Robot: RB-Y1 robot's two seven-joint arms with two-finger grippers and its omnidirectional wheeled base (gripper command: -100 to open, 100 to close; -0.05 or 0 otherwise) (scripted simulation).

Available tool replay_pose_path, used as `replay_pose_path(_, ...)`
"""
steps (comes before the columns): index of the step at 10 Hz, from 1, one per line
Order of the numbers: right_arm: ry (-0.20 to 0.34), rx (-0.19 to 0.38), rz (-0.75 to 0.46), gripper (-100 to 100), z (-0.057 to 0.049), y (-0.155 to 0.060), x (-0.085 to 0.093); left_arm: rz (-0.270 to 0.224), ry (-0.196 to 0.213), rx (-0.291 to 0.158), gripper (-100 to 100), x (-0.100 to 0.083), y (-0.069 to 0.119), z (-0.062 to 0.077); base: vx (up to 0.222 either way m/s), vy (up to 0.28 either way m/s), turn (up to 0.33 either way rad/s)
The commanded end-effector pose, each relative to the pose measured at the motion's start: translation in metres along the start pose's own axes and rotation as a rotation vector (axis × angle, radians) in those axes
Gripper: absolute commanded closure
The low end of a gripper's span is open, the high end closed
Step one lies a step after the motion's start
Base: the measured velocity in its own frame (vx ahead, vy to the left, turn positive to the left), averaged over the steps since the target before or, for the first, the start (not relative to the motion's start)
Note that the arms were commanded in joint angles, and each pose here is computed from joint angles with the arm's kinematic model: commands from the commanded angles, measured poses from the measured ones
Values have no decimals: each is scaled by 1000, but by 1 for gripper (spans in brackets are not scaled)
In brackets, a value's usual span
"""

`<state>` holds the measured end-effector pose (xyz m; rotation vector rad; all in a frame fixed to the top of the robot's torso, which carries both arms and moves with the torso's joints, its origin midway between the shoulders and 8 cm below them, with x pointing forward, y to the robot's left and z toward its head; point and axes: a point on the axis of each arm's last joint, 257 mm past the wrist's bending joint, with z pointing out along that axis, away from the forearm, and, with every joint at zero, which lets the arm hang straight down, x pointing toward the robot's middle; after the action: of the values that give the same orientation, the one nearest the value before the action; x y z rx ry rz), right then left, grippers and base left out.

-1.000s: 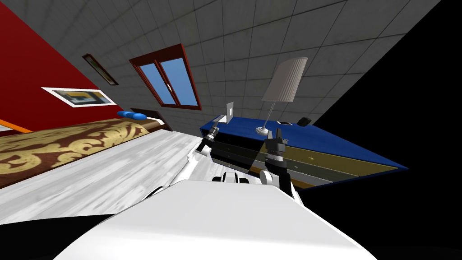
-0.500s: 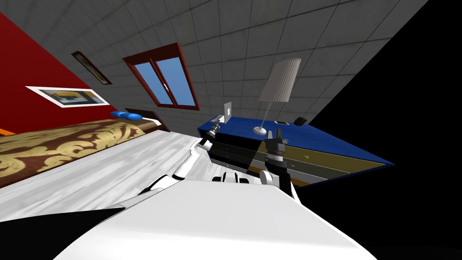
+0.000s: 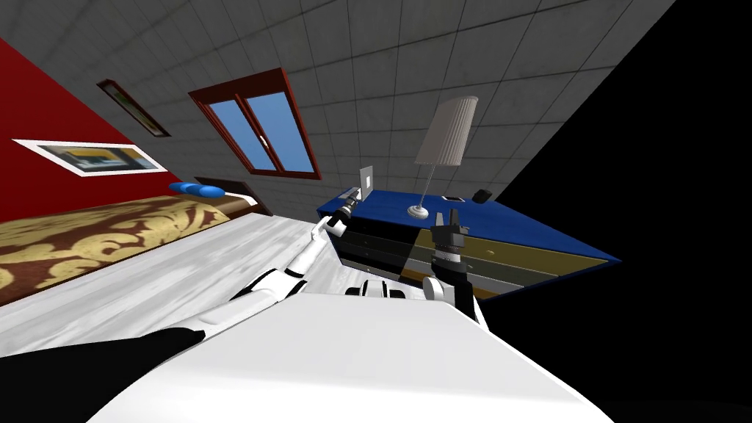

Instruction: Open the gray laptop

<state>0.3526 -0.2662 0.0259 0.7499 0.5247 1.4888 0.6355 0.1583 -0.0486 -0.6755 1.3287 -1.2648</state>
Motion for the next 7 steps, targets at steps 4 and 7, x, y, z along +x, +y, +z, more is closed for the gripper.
replay_pose_path(4,0,0,0,0,0,0,0,89,-42,-102,-100,-39,6,37,-6,-42,-45)
replay_pose_path(7,0,0,0,0,0,0,0,143,-86,-157,-100,-72,3,54,-8,-48,-64)
